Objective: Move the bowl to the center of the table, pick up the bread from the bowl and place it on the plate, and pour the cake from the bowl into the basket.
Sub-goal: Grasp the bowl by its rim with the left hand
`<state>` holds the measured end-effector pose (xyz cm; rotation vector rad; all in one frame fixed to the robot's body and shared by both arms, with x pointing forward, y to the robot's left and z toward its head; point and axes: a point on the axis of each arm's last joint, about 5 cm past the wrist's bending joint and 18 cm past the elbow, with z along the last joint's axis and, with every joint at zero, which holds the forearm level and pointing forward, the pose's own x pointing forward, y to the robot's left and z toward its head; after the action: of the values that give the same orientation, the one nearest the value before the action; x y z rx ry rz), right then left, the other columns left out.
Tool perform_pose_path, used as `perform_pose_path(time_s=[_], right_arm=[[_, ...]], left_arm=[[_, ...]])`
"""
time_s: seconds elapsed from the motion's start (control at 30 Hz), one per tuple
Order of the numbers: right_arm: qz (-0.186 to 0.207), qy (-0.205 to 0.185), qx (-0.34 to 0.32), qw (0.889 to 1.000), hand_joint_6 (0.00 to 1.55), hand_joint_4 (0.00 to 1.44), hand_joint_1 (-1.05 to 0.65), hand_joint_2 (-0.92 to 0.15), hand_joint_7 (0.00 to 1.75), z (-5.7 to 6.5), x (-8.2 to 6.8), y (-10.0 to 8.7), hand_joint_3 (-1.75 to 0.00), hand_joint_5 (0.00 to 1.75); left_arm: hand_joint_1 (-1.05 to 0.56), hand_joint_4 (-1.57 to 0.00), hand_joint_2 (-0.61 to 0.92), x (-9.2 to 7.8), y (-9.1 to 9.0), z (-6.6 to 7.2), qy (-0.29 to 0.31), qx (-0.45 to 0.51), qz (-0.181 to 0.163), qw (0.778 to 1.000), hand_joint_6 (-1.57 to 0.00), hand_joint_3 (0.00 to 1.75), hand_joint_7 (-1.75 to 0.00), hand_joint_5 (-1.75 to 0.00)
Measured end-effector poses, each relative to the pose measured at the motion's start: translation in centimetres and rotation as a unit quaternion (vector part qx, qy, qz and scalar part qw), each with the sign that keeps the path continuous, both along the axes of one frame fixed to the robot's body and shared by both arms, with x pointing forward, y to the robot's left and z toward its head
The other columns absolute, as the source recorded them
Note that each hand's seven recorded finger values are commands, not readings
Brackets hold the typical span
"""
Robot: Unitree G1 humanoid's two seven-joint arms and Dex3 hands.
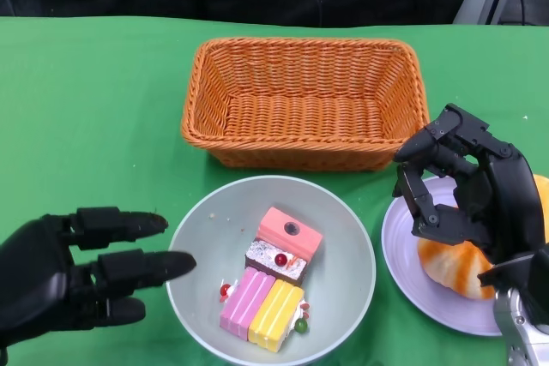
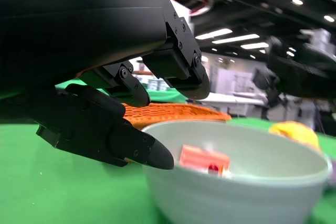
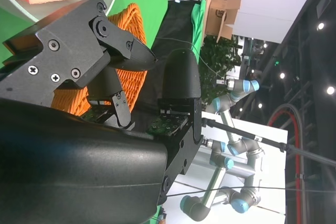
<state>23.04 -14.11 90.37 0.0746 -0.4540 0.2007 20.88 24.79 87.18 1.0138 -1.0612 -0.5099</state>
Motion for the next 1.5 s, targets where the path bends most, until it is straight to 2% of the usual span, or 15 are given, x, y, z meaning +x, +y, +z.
perform_pose_path(time_s=[0.13,0.3,0.5,1.0,1.27,1.5], right_arm=[[-0.004,0.002,0.007,1.000,0.59,0.65,-0.09,-0.54,1.38,0.0,0.0,0.0,-1.06,1.68],[-0.008,0.001,0.014,1.000,0.60,0.66,-0.10,-0.54,1.38,0.1,0.0,0.1,-1.07,1.68],[-0.012,0.002,0.015,1.000,0.61,0.68,-0.12,-0.53,1.38,0.1,0.0,0.4,-1.06,1.67],[-0.011,0.004,0.013,1.000,0.60,0.67,-0.10,-0.53,1.37,0.0,-0.1,0.7,-1.06,1.67],[-0.011,0.012,0.014,1.000,0.61,0.68,-0.09,-0.56,1.36,-0.1,-0.2,0.7,-1.03,1.65],[-0.011,0.012,0.008,1.000,0.61,0.67,-0.09,-0.56,1.35,-0.1,-0.2,0.9,-1.03,1.65]], left_arm=[[-0.37,-0.79,0.90,0.6,0.3,-0.4,-0.032,0.032,-0.023,0.999,-0.81,0.00,-0.05,-0.05],[-0.36,-0.83,0.90,0.9,0.6,-1.3,-0.049,0.067,-0.037,0.996,-0.83,0.00,-0.04,-0.06],[-0.35,-0.84,0.91,1.4,0.6,-1.7,-0.071,0.084,-0.047,0.993,-0.85,0.01,-0.03,-0.05],[-0.39,-0.85,0.90,2.4,-1.0,-1.9,-0.096,0.103,-0.080,0.987,-0.86,0.00,-0.01,-0.03],[-0.37,-0.83,0.92,2.7,-1.2,-2.0,-0.089,0.116,-0.091,0.985,-0.83,0.01,0.00,-0.02],[-0.34,-0.90,0.91,3.1,-1.4,-2.2,-0.080,0.141,-0.099,0.982,-0.87,0.02,-0.02,-0.04]])
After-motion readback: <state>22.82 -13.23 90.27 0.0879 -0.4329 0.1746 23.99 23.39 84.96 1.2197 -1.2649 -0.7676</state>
